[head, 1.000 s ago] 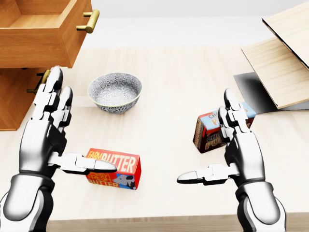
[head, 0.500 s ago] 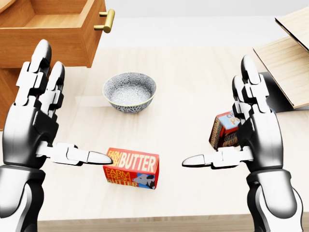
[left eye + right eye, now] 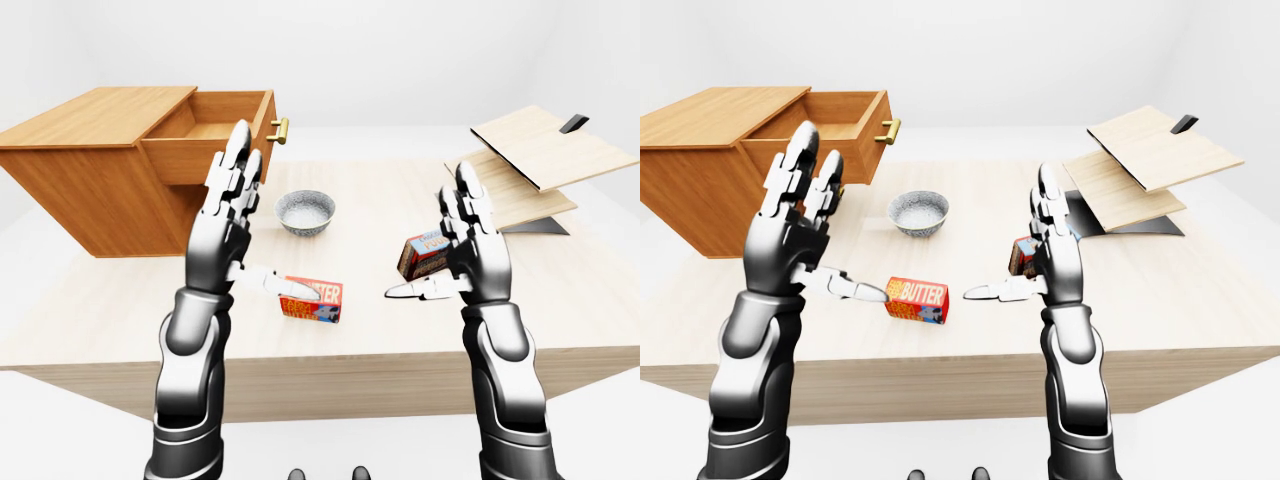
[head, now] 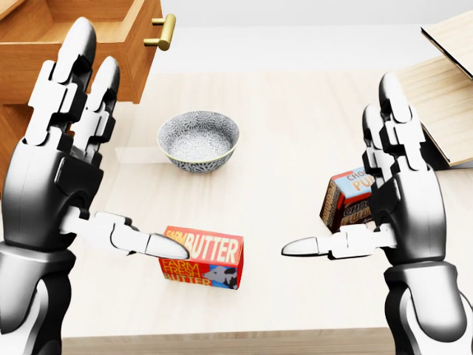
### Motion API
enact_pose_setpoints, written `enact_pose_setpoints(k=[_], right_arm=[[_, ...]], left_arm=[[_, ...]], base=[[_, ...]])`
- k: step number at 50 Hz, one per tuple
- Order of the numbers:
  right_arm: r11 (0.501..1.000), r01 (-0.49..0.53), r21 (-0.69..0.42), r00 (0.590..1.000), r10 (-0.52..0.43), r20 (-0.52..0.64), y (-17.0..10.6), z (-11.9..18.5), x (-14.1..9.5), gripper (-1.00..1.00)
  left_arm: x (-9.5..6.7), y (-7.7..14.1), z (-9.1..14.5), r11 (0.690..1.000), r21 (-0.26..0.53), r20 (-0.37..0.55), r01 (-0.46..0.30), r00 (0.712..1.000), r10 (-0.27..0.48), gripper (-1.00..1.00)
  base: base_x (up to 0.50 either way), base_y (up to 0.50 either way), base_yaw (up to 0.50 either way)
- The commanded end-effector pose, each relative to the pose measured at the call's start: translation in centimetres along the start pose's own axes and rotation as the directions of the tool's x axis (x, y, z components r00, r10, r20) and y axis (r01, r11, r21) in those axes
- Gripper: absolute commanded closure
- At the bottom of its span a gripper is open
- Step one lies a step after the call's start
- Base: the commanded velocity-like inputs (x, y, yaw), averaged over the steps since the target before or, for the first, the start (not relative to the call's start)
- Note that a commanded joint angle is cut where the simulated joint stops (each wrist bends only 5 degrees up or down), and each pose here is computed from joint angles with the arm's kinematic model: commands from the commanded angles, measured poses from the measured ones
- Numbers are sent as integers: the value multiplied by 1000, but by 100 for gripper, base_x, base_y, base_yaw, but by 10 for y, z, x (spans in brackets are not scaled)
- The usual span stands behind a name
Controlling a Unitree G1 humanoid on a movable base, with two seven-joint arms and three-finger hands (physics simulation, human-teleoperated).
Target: Close the top drawer of the cabinet.
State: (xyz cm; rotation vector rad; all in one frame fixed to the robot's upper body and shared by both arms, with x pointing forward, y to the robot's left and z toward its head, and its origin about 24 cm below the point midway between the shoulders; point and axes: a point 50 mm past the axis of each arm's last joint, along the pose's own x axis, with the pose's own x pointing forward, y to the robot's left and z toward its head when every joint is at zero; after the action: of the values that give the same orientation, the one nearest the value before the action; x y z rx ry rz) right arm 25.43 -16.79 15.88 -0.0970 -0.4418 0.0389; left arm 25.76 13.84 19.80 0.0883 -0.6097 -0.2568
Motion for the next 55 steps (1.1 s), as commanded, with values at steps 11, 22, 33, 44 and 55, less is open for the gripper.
enact_pose_setpoints(k=[11, 22, 33, 44, 55], right_arm=[[1000, -6, 7, 1000, 7, -24, 1, -5, -2, -100], [999, -32, 7, 999, 32, -27, 4, -5, -4, -100], [999, -33, 11, 999, 34, -28, 3, -5, -6, -100], [999, -34, 8, 999, 34, -21, 3, -3, -7, -100], [999, -47, 10, 999, 47, -18, 4, -2, -8, -100]], left_arm=[[-2, -24, 34, 990, 4, 151, 143, 978, -142, -100], [-3, -25, 37, 988, -7, 165, 154, 975, -151, -100], [-4, -26, 35, 988, -2, 154, 157, 976, -155, -100], [-4, -26, 36, 988, -2, 158, 156, 975, -153, -100], [-3, -25, 35, 988, -1, 154, 153, 976, -151, -100]], base=[[0, 0, 0], [0, 0, 0], [0, 0, 0], [0, 0, 0], [10, 0, 0]])
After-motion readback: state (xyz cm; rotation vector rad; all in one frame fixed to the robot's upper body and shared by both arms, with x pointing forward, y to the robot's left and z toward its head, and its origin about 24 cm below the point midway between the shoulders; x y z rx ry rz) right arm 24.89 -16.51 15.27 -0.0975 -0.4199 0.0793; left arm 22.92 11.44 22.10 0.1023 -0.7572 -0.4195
